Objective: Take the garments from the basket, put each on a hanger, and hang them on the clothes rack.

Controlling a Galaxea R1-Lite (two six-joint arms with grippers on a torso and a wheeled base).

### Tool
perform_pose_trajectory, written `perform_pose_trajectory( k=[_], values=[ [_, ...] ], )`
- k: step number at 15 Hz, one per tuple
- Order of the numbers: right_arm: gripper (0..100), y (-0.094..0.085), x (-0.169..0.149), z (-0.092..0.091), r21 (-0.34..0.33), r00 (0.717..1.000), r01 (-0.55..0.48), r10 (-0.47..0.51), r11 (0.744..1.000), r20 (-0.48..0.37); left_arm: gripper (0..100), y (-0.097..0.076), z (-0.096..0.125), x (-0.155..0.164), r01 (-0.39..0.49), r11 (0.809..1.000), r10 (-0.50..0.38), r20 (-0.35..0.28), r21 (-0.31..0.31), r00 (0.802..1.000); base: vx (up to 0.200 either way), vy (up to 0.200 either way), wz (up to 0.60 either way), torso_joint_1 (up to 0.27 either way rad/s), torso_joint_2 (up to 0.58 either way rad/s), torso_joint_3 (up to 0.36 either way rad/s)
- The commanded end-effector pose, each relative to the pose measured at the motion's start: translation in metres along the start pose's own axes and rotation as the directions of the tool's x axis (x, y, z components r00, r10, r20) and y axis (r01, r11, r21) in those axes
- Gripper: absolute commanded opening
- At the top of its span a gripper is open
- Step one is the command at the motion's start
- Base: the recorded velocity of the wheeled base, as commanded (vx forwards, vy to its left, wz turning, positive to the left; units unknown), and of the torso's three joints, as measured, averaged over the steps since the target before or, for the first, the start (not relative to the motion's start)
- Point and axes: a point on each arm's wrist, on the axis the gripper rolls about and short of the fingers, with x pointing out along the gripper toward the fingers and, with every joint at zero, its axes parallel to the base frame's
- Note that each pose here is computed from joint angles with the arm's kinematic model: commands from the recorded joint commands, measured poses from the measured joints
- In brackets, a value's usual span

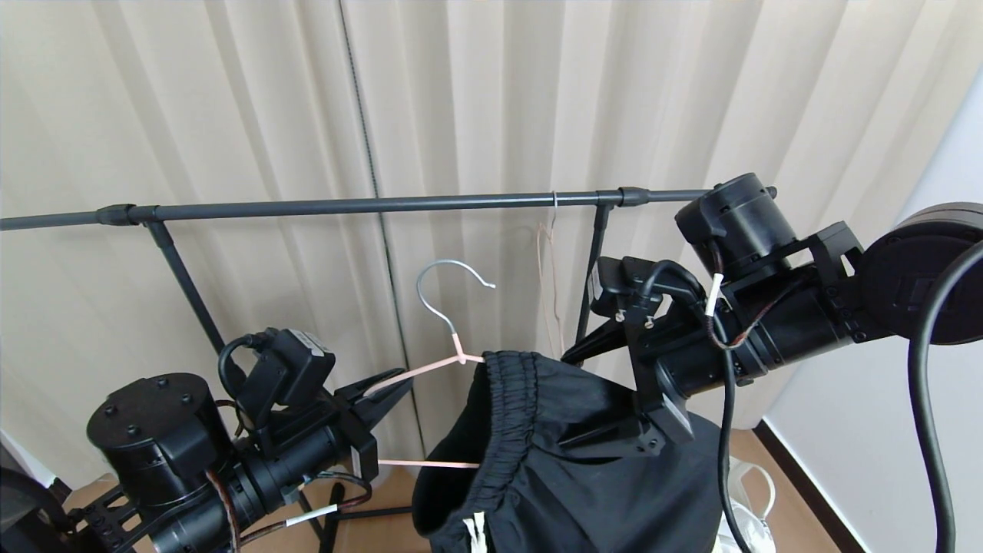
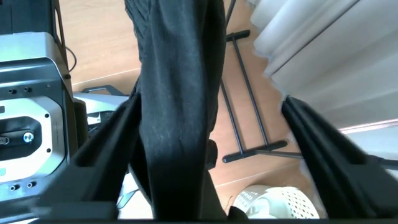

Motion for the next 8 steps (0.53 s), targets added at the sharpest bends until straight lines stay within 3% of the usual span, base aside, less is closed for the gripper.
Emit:
perform_pose_trajectory(
  k=[1, 8],
  values=[
    [0, 0.0002, 0.0007, 0.0003, -0.002, 1.000, -0.002, 0.002, 1.000, 0.000, 0, -0.0001, -0.0003, -0.0004, 0.000, 1.000, 0.000, -0.001, 0.000, 1.000, 0.000, 0.000, 0.00, 0.000, 0.00, 0.000],
    [0, 0.0035, -0.0027, 0.0012, -0.004, 1.000, -0.004, 0.004, 1.000, 0.003, 0, -0.0014, 0.0001, 0.0002, 0.006, 1.000, -0.006, 0.001, 0.000, 1.000, 0.000, 0.000, 0.00, 0.000, 0.00, 0.000]
  ],
)
